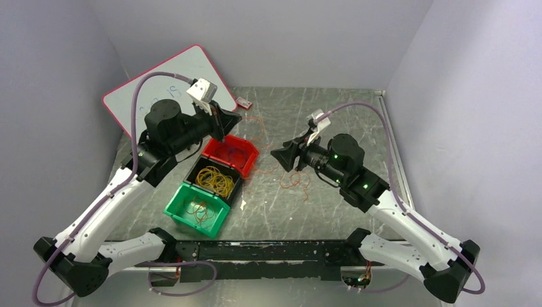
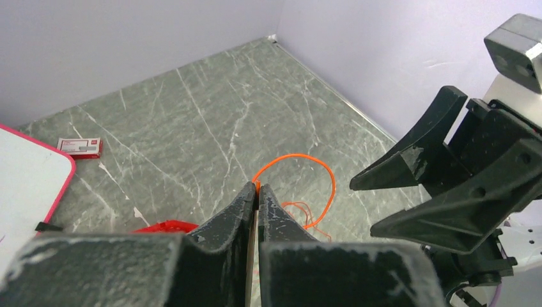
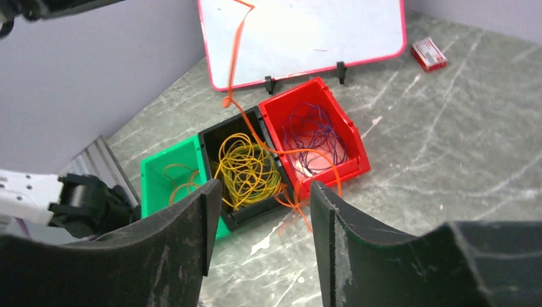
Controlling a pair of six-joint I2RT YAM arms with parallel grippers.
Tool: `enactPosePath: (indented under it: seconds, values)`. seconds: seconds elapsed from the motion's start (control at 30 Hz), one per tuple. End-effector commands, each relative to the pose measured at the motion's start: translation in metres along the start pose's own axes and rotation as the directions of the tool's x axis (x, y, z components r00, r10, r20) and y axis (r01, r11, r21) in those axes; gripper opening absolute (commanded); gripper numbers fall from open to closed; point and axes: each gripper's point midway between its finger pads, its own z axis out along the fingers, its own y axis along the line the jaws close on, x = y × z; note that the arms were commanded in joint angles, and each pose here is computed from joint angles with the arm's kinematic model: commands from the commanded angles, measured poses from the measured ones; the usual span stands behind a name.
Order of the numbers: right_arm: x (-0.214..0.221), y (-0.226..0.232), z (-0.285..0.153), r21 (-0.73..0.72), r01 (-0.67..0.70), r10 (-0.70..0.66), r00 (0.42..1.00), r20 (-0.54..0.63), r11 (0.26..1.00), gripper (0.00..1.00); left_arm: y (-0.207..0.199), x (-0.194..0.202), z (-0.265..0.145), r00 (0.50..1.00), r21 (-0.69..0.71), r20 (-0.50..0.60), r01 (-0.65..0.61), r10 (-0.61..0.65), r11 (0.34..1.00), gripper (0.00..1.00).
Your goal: Untangle the cables
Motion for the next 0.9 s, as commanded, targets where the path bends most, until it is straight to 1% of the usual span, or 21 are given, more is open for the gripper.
enactPosePath:
  seconds: [0.0,0.1,0.23,0.33,0.6,0.7,0.87]
  values:
    - [-0.024,0.023,0.007,-0.144,0.193,-0.162,0.966,0.2,0.971,0.58,-0.012,-0.014,-0.002,1.0,0.052,0.01,-0.025,0.025,0.998,0.07]
    - [-0.027,0.025,0.013,-0.155,0.267,-0.221,0.939,0.262,0.951,0.62,-0.017,-0.03,-0.002,0.999,0.059,0.039,-0.028,0.026,0.998,0.07]
    - [-0.023,0.016,0.018,-0.119,0.307,-0.265,0.922,0.282,0.944,0.64,-0.023,-0.055,-0.003,0.996,0.069,0.075,-0.044,0.039,0.997,0.07]
    - [-0.012,0.008,0.021,-0.096,0.307,-0.275,0.927,0.254,0.947,0.67,-0.029,-0.071,-0.004,0.994,0.085,0.097,-0.058,0.05,0.995,0.07]
    - [0.01,-0.007,0.042,-0.059,0.287,-0.269,0.94,0.211,0.956,0.7,-0.043,-0.098,-0.005,0.989,0.135,0.132,-0.088,0.07,0.987,0.07]
    - [0.013,-0.011,0.051,-0.047,0.279,-0.263,0.942,0.21,0.959,0.69,-0.046,-0.106,-0.008,0.986,0.141,0.147,-0.094,0.073,0.986,0.07]
    - [0.008,0.001,0.063,-0.108,0.263,-0.233,0.945,0.231,0.959,0.66,-0.047,-0.11,-0.01,0.986,0.14,0.153,-0.092,0.071,0.986,0.07]
